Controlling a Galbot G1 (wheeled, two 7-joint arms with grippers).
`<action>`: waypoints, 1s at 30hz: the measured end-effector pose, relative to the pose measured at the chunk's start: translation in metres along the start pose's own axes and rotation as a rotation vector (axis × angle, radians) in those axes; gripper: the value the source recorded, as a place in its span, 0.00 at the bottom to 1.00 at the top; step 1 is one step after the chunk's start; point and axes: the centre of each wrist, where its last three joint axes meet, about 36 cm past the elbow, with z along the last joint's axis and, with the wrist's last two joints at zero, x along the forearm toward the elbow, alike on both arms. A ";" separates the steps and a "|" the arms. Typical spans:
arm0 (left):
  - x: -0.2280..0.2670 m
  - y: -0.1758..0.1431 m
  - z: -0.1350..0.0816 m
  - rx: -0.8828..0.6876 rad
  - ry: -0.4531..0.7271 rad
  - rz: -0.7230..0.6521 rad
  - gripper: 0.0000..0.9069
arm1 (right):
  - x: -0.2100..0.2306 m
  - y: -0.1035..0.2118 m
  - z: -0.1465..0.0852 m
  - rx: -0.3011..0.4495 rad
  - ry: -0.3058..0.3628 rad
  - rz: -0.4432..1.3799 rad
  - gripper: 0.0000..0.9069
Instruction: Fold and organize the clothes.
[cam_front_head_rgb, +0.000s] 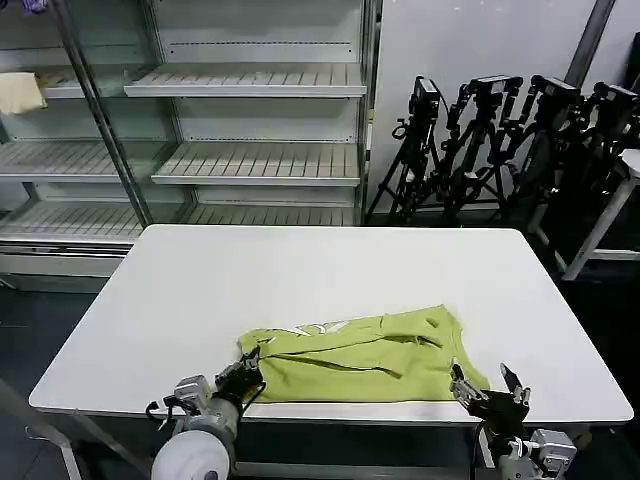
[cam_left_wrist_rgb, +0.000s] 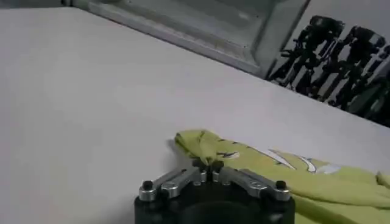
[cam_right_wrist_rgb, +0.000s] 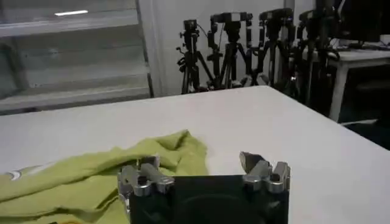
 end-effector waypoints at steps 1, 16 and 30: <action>0.002 0.002 -0.004 0.004 -0.008 0.001 0.06 | 0.000 0.000 0.000 0.000 -0.001 0.000 1.00; 0.020 0.076 -0.079 0.056 -0.106 -0.053 0.06 | 0.003 -0.001 -0.004 0.011 -0.007 -0.005 1.00; 0.046 0.064 -0.117 0.218 -0.092 0.117 0.06 | 0.008 0.007 0.004 0.010 0.007 -0.002 1.00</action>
